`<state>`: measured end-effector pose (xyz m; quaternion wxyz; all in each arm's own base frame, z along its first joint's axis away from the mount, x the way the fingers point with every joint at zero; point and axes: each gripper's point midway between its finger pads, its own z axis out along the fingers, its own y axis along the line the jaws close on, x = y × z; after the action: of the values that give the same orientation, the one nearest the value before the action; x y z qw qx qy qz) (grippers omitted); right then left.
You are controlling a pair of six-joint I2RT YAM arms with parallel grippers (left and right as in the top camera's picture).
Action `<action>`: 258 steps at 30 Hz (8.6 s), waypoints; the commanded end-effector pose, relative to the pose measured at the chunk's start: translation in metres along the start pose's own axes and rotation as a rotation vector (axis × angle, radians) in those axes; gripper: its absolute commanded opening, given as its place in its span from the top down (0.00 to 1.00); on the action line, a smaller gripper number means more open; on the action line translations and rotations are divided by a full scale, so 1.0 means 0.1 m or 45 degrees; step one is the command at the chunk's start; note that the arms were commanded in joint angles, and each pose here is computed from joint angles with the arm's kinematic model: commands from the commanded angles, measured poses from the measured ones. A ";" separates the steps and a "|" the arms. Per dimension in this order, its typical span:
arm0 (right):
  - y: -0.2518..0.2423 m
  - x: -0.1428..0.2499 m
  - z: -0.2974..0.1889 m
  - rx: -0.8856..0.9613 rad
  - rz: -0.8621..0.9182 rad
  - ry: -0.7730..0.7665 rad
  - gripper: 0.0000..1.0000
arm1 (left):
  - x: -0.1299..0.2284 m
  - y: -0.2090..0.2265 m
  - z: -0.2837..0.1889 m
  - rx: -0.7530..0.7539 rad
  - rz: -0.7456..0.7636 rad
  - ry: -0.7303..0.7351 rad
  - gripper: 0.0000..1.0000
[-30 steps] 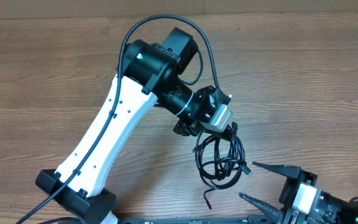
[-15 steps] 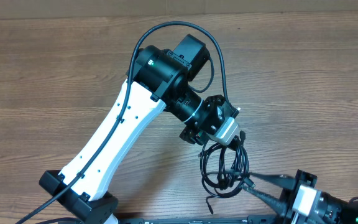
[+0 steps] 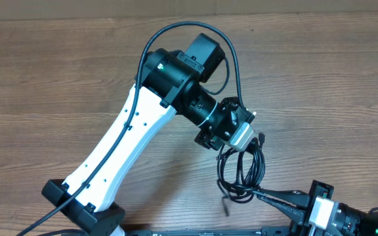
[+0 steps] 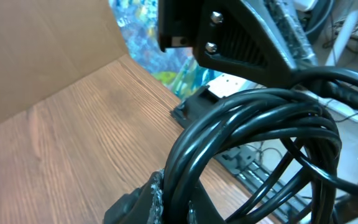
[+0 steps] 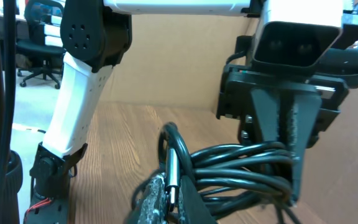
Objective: Untangle cables
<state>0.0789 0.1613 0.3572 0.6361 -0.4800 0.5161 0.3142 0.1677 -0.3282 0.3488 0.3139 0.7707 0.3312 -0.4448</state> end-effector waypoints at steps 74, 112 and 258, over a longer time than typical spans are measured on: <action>-0.99 0.97 -0.32 0.905 1.183 0.252 0.96 | 0.23 0.76 0.57 -0.417 -0.355 0.429 0.96; -1.43 1.41 -0.18 0.977 1.312 0.404 0.97 | 0.36 0.85 0.48 -0.532 -0.491 0.494 0.96; -1.67 1.53 0.04 0.876 1.285 0.412 0.00 | 0.79 0.95 -0.78 -0.935 -1.194 0.387 0.96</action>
<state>0.2838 0.0466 0.2387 0.4543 0.1126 0.8605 0.2012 0.3080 -0.3097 0.3017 0.2429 0.4544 0.8109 -0.2774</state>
